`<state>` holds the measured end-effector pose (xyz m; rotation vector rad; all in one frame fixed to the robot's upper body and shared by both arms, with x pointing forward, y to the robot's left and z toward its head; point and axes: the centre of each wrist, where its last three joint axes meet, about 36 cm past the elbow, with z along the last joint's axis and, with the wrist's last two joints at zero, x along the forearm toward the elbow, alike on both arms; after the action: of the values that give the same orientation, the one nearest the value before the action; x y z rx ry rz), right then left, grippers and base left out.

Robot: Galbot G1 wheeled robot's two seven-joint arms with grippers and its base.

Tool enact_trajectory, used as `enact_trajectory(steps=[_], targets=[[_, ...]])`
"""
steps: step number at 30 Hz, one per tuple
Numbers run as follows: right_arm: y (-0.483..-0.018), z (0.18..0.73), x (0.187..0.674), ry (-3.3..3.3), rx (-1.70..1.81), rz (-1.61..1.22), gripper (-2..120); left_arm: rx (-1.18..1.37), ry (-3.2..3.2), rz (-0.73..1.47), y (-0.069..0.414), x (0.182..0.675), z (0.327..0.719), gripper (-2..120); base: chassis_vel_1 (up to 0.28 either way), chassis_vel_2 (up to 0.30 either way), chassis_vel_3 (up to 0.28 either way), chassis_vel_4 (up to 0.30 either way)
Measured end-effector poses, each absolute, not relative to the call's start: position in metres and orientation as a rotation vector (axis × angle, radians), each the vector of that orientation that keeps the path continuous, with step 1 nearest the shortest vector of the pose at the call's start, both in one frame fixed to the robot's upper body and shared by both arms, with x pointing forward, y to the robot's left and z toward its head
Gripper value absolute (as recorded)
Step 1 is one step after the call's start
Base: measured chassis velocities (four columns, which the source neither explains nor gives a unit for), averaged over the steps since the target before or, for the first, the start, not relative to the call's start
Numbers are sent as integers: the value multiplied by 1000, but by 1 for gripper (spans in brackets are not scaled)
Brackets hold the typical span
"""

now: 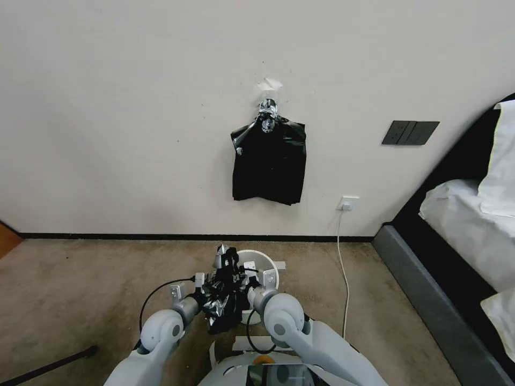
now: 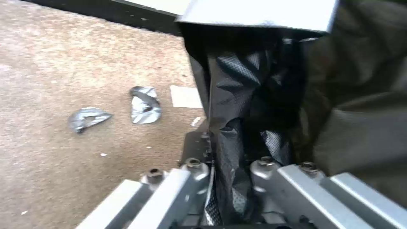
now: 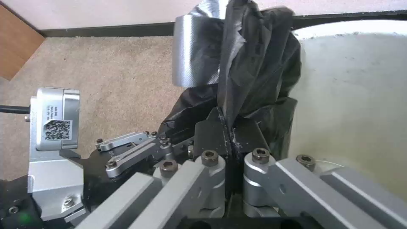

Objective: Place a trash bag onto the trash bin.

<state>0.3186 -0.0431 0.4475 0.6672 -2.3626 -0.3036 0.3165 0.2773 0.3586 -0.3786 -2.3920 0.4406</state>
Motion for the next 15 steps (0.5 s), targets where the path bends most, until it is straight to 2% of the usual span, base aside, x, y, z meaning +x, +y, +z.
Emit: enact_trajectory(steps=[15], targets=[[-35, 457, 318, -2415, 743, -339, 0, -371, -2622, 285, 280, 298, 355, 2, 0, 0, 0, 0]])
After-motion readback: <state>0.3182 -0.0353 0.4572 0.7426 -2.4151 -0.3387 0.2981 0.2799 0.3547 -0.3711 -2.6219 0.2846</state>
